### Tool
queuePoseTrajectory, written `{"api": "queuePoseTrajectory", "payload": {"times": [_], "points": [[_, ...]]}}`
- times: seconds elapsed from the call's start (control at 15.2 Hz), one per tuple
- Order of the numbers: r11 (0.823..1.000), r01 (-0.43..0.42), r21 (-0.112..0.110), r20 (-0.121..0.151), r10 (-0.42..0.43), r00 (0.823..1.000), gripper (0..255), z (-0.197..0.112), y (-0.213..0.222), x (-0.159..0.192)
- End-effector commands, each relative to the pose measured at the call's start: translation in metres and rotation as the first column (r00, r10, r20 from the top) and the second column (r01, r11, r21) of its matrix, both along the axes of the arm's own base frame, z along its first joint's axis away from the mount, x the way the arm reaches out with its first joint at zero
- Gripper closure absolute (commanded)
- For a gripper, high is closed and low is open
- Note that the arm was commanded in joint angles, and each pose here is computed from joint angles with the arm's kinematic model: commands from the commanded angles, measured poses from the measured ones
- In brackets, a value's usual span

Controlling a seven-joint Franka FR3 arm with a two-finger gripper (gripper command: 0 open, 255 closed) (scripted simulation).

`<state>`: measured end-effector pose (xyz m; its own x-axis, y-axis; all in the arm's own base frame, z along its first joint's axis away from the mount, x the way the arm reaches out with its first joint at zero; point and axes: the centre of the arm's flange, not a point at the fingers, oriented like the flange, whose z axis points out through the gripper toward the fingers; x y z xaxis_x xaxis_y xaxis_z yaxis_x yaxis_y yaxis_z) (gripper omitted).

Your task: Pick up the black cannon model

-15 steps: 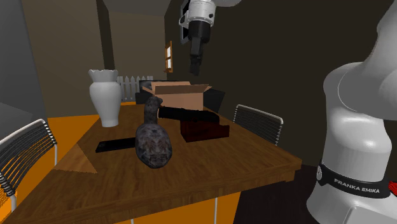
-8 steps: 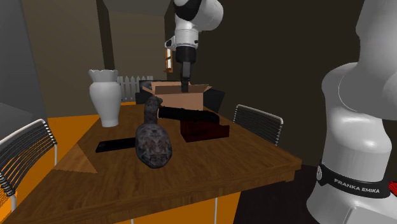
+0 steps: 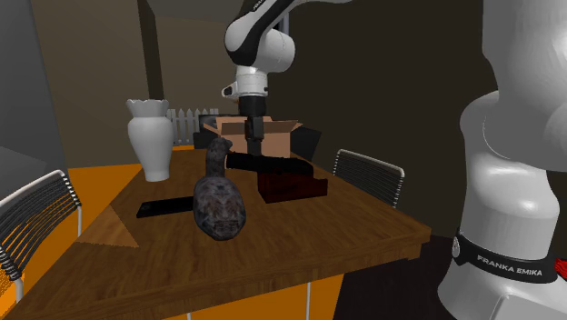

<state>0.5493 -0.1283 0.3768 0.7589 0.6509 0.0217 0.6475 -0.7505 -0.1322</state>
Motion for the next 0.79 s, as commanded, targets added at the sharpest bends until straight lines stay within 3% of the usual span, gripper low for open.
{"api": "queuePoseTrajectory", "payload": {"times": [0.0,0.33,0.4,0.73], "points": [[1.0,-0.004,0.0,0.0,0.004,1.0,0,-0.012,0.0,0.002],[1.0,-0.004,0.0,0.0,0.004,1.0,0,-0.031,0.0,0.002],[1.0,-0.004,0.0,0.0,0.004,1.0,255,-0.03,0.0,0.002],[1.0,-0.004,0.0,0.0,0.004,1.0,255,-0.031,0.0,0.003]]}}
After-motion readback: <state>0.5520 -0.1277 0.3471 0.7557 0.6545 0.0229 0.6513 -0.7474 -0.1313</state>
